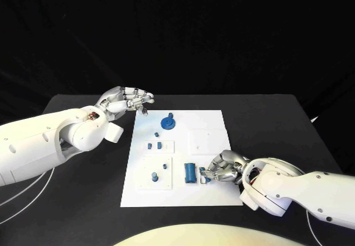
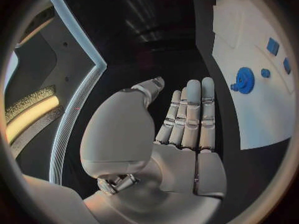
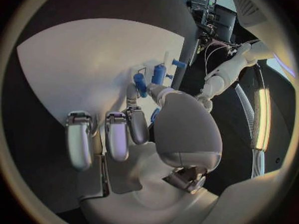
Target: Assemble the parts on the task board
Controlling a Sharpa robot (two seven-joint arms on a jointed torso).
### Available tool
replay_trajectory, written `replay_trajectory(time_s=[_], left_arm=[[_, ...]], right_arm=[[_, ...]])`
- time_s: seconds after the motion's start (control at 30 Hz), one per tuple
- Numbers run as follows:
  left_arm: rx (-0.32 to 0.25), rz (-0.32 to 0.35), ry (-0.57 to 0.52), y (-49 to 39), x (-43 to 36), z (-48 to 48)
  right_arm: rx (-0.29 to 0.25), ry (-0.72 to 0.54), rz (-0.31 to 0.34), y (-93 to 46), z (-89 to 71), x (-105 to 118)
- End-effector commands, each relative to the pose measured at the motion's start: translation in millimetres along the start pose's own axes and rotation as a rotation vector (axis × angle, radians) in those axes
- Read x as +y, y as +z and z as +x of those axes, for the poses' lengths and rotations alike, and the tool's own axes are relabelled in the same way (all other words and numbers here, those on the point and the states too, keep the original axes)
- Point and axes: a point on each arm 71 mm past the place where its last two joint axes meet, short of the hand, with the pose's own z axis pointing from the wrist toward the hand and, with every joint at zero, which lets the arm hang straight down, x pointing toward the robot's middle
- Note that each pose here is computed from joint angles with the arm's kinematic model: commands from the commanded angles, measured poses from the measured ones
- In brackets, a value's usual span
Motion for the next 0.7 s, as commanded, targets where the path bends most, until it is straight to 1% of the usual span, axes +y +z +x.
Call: replay_trajectory(time_s=[0.03, 0.47, 0.7], left_arm=[[0.021, 0.007, -0.007, 0.7, -1.1, 2.7], [0.021, 0.007, -0.007, 0.8, -1.0, 2.7], [0.02, 0.005, -0.007, 0.8, -0.8, 2.5]], right_arm=[[0.014, -0.023, -0.003, 1.0, 2.2, 0.8], [0.033, -0.028, -0.03, 0.2, 6.4, 5.7], [0.031, -0.026, -0.033, -1.3, 5.6, 4.5]])
